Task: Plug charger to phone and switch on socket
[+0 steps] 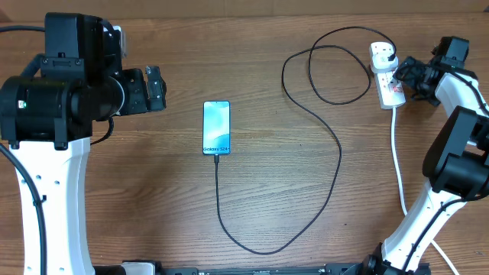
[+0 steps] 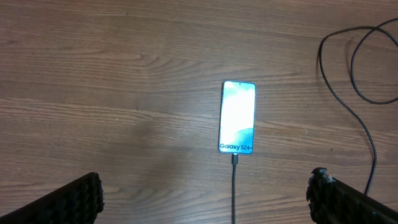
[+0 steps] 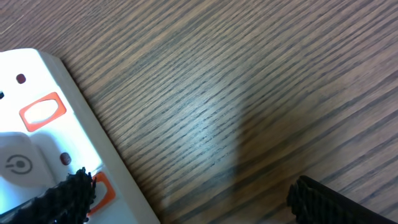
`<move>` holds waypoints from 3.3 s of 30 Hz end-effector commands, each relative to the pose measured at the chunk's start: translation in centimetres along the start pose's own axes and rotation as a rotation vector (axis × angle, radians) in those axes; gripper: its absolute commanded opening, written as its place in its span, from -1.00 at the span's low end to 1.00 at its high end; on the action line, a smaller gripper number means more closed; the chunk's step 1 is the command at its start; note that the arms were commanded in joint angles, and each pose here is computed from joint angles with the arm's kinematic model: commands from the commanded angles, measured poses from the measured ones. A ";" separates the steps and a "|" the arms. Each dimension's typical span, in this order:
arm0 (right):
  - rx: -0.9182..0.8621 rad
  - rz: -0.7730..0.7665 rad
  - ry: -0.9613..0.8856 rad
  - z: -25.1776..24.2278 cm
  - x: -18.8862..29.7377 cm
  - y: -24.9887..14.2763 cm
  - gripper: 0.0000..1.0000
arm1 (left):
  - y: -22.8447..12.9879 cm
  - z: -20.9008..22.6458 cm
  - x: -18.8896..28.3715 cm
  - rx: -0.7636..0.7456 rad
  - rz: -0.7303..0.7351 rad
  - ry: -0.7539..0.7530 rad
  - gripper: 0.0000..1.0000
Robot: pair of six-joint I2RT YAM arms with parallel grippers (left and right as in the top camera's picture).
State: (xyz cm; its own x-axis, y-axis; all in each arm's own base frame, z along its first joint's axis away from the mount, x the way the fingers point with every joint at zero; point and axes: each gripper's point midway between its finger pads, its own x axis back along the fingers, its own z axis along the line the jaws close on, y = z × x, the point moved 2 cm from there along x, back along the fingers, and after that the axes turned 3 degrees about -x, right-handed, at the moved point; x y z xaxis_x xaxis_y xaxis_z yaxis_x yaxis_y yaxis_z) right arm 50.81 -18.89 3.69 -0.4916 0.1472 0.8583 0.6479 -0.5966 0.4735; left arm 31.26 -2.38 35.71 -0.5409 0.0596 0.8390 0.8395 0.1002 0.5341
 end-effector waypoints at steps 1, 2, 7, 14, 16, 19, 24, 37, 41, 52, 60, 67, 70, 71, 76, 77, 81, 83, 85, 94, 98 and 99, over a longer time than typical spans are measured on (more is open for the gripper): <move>0.035 0.063 0.024 0.4 -1.2 -1.6 1.00 | 0.3 0.2 0.0 0.000 -0.008 0.011 0.99; 0.038 0.064 0.024 0.4 -1.2 -1.7 1.00 | 0.3 0.2 0.0 0.000 -0.008 0.011 0.99; 0.038 0.076 0.021 0.3 -1.2 -1.9 1.00 | 0.3 0.2 0.0 0.000 -0.008 0.011 0.99; 0.040 0.093 0.031 0.5 -1.2 -2.3 1.00 | 0.3 0.2 0.0 0.000 -0.008 0.011 0.99; 0.042 0.096 0.031 0.5 -1.2 -2.4 1.00 | 0.3 0.2 0.0 0.000 -0.008 0.011 0.99; 0.052 0.099 0.033 0.8 -1.2 -2.5 1.00 | 0.3 0.2 0.0 0.000 -0.008 0.011 0.99; 0.084 0.101 0.042 1.7 -1.2 -2.9 1.00 | 0.3 0.2 0.0 0.000 -0.008 0.011 1.00; 0.102 0.098 0.052 2.7 -1.2 -3.1 1.00 | 0.3 0.2 0.0 0.000 -0.008 0.011 0.99; 0.102 0.104 0.050 2.6 -1.2 -3.2 1.00 | 0.3 0.2 0.0 0.000 -0.008 0.011 0.99; 0.122 0.077 -0.017 2.1 2.5 -1.4 1.00 | 0.3 0.2 0.0 0.000 -0.008 0.011 0.99; 0.127 -0.097 0.045 4.9 15.3 4.1 1.00 | 0.3 0.2 0.0 0.000 -0.008 0.011 0.99; 0.188 -0.140 0.201 8.5 29.1 1.5 0.87 | 0.3 0.2 0.0 0.000 -0.008 0.011 0.99; 0.225 -0.122 0.298 10.0 33.6 -1.1 0.53 | 0.3 0.2 0.0 0.000 -0.008 0.011 0.99; 0.238 -0.114 0.325 10.3 35.1 -2.1 0.50 | 0.3 0.2 0.0 0.000 -0.008 0.011 0.99; 0.280 -0.080 0.356 9.6 40.8 -6.9 0.84 | 0.3 0.2 0.0 0.000 -0.008 0.011 0.99; 0.284 -0.073 0.358 9.2 41.8 -7.8 0.90 | 0.3 0.2 0.0 0.000 -0.008 0.011 0.99; 0.290 -0.057 0.358 7.2 45.3 -11.1 1.00 | 0.3 0.2 0.0 0.000 -0.008 0.011 0.99; 0.291 -0.035 0.378 6.3 46.9 -13.1 0.99 | 0.3 0.2 0.0 0.000 -0.008 0.011 0.99; 0.292 -0.014 0.399 5.6 48.3 -15.0 1.00 | 0.3 0.2 0.0 0.000 -0.008 0.011 0.99; 0.303 -0.050 0.432 4.1 51.1 -17.5 1.00 | 0.3 0.2 0.0 0.000 -0.008 0.011 0.99; 0.315 -0.050 0.431 4.1 51.1 -17.7 1.00 | 0.3 0.2 0.0 0.000 -0.008 0.011 0.99; 0.314 -0.047 0.427 4.1 51.0 -17.7 1.00 | 0.3 0.2 0.0 0.000 -0.007 0.011 0.99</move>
State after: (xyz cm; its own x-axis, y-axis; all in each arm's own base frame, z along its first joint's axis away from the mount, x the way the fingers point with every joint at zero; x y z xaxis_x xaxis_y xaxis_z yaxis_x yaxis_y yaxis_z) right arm 16.60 2.36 39.86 -0.6739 -0.2063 0.7094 0.7300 -0.3333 0.5966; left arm 31.26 -2.39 35.71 -0.5409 0.0595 0.8390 0.8395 0.0998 0.5342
